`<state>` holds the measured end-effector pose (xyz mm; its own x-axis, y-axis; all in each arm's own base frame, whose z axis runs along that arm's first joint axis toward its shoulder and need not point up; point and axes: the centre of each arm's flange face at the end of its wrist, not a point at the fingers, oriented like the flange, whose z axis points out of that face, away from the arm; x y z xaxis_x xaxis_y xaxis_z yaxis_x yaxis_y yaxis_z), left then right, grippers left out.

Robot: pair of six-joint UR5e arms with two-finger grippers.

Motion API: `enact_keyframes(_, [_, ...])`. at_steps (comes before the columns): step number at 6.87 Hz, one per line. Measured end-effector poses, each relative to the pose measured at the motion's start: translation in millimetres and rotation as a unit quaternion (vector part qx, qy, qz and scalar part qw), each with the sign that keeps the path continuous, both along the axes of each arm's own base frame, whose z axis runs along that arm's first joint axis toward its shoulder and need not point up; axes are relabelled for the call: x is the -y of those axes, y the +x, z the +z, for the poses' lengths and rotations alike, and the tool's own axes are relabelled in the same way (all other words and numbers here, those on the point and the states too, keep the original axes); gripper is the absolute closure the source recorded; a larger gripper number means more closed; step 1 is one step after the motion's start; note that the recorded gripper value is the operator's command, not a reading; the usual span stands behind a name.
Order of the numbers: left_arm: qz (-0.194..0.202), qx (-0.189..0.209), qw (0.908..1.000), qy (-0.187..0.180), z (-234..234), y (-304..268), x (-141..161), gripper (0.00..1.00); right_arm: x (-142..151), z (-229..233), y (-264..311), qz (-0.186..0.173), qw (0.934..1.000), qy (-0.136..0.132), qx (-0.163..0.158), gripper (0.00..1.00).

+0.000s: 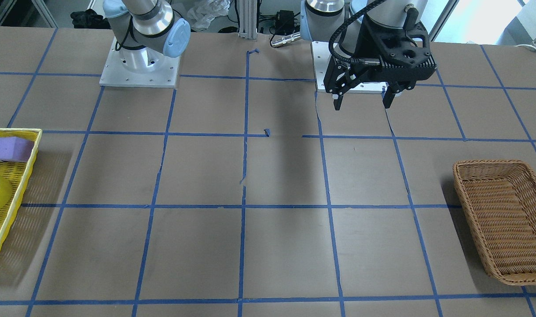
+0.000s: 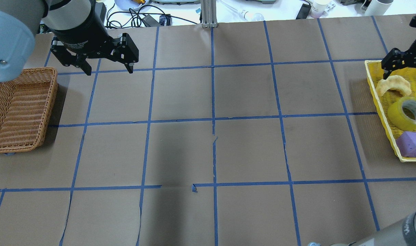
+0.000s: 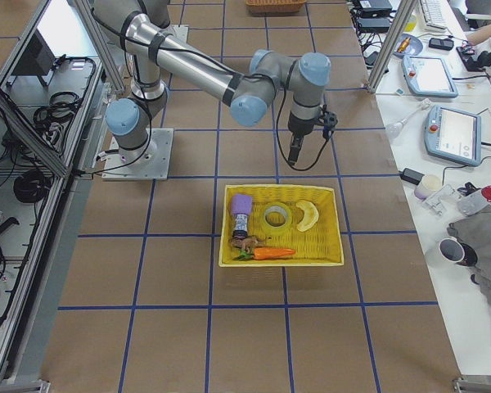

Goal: Transfer tape with both arms
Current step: 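Move the right gripper over the yellow basket toward the clear tape roll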

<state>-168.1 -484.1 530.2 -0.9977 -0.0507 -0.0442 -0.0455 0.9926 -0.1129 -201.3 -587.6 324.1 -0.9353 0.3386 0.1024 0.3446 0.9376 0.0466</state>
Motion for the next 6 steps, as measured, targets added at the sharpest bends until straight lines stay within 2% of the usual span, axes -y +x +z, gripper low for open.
enact_keyframes(3, [0.000,0.001,1.0000,0.000,0,1,0,0.00,-8,-72,-52,-0.040,0.9985,0.031,0.021,0.13])
enact_keyframes(5, [0.000,0.001,1.0000,0.001,-1,1,0,0.00,-6,-95,-68,-0.047,0.9983,0.031,0.016,0.13])
enact_keyframes(6, [0.000,0.001,1.0000,0.000,0,1,0,0.00,-5,-100,-70,-0.047,0.9983,0.031,0.015,0.19])
